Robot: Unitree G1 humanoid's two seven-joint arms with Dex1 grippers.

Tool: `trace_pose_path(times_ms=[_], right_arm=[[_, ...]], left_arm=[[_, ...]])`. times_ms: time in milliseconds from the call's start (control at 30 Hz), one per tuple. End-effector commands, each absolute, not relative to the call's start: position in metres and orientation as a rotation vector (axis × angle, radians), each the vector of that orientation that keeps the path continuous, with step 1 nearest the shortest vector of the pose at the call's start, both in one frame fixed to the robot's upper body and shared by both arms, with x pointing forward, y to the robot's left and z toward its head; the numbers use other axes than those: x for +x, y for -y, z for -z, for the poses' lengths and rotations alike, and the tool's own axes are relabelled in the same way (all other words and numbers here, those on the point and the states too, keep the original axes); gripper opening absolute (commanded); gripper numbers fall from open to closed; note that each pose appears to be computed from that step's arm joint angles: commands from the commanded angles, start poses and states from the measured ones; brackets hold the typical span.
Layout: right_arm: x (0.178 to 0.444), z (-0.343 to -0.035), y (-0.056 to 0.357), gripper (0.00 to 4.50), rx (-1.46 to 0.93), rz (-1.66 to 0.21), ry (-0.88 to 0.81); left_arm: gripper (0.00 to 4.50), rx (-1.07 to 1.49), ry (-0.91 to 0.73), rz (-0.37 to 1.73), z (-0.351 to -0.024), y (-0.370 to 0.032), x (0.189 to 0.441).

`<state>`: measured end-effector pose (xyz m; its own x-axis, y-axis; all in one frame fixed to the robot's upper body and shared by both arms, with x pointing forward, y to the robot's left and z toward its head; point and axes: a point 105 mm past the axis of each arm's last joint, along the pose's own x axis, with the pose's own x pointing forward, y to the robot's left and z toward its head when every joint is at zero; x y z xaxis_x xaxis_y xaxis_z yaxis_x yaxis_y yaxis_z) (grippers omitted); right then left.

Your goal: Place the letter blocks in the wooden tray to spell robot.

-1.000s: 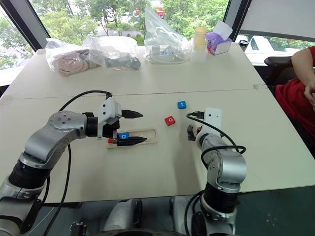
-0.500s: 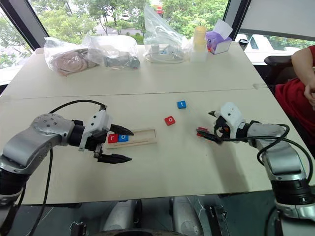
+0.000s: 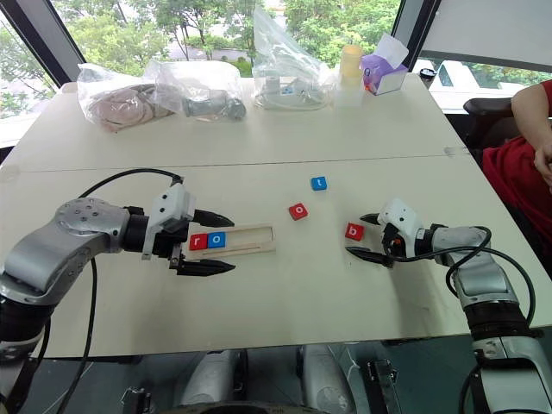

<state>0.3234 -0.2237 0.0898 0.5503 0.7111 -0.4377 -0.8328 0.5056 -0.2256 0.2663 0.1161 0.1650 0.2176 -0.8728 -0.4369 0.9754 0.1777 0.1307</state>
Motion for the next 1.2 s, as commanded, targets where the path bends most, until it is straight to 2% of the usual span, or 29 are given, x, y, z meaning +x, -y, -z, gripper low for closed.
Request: trace_pose_path(times_ms=[33, 133, 267, 300, 467, 600, 700, 800, 900, 1200], right_arm=[[0.329, -0.091, 0.221, 4.48, -0.479, -0.958, -0.274], [0.330, -0.089, 0.218, 3.66, -0.485, -0.980, -0.269], [0.328, -0.086, 0.218, 1.58, -0.497, -0.997, -0.278], [0.329, -0.086, 0.218, 1.20, -0.500, -0.993, -0.281], [0.337, -0.096, 0.213, 1.18, -0.458, -0.968, -0.260], [0.343, -0.137, 0.155, 1.18, -0.375, -1.083, -0.150], [0.341, -0.151, 0.121, 1.18, -0.346, -1.157, -0.113], [0.354, -0.148, 0.088, 1.18, -0.360, -1.150, -0.077], [0.356, -0.140, 0.054, 1.18, -0.397, -1.216, -0.080], [0.340, -0.133, 0.001, 1.18, -0.423, -1.433, -0.107]], left_arm=[[4.50, 0.444, -0.254, 1.314, -0.176, -0.119, 0.265], [4.50, 0.449, -0.255, 1.304, -0.177, -0.121, 0.266], [4.50, 0.450, -0.256, 1.294, -0.176, -0.123, 0.268], [4.50, 0.450, -0.258, 1.292, -0.176, -0.124, 0.268], [4.50, 0.461, -0.290, 1.265, -0.166, -0.131, 0.272], [4.50, 0.456, -0.314, 1.138, -0.168, -0.162, 0.284], [4.50, 0.495, -0.345, 1.055, -0.166, -0.186, 0.288], [4.50, 0.485, -0.361, 1.000, -0.167, -0.202, 0.284], [4.50, 0.461, -0.368, 0.981, -0.172, -0.212, 0.274], [4.50, 0.465, -0.387, 0.923, -0.176, -0.226, 0.262]])
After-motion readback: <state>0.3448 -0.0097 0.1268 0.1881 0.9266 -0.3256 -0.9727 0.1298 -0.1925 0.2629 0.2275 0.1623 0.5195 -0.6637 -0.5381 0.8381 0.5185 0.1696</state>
